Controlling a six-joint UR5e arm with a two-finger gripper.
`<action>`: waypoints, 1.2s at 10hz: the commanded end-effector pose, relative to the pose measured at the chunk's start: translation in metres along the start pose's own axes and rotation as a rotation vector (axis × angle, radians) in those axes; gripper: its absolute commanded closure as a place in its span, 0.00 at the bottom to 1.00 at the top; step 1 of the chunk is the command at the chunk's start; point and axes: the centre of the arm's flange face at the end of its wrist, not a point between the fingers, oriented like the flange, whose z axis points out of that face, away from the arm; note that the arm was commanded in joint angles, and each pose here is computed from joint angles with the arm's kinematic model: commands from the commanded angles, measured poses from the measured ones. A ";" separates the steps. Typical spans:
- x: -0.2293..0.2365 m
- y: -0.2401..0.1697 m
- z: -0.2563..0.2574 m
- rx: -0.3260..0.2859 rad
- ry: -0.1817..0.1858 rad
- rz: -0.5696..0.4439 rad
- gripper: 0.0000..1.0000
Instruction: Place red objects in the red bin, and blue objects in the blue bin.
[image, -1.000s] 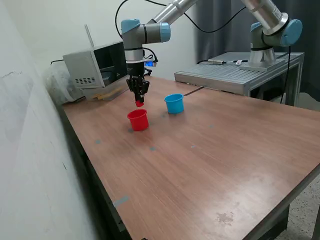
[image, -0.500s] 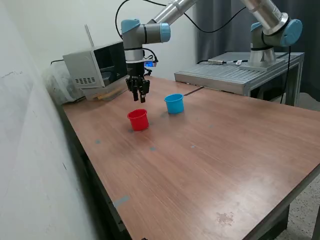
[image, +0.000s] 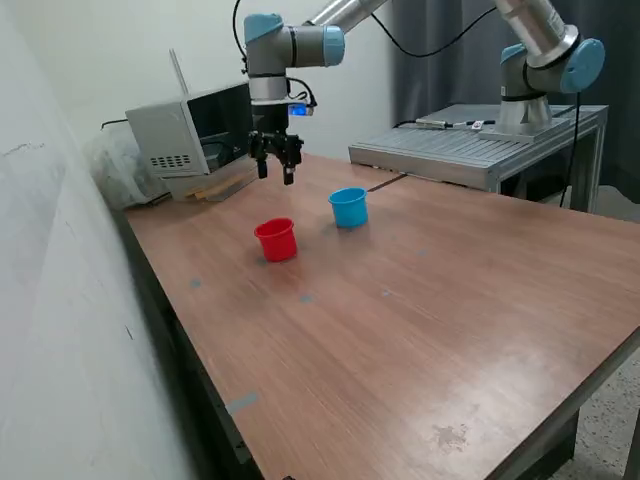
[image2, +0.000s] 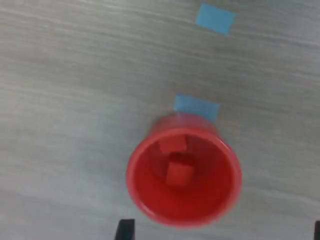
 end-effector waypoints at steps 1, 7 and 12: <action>0.049 -0.031 -0.117 -0.006 -0.002 0.078 0.00; 0.254 -0.206 -0.360 0.087 0.023 0.302 0.00; 0.279 -0.289 -0.347 0.475 0.019 0.254 0.00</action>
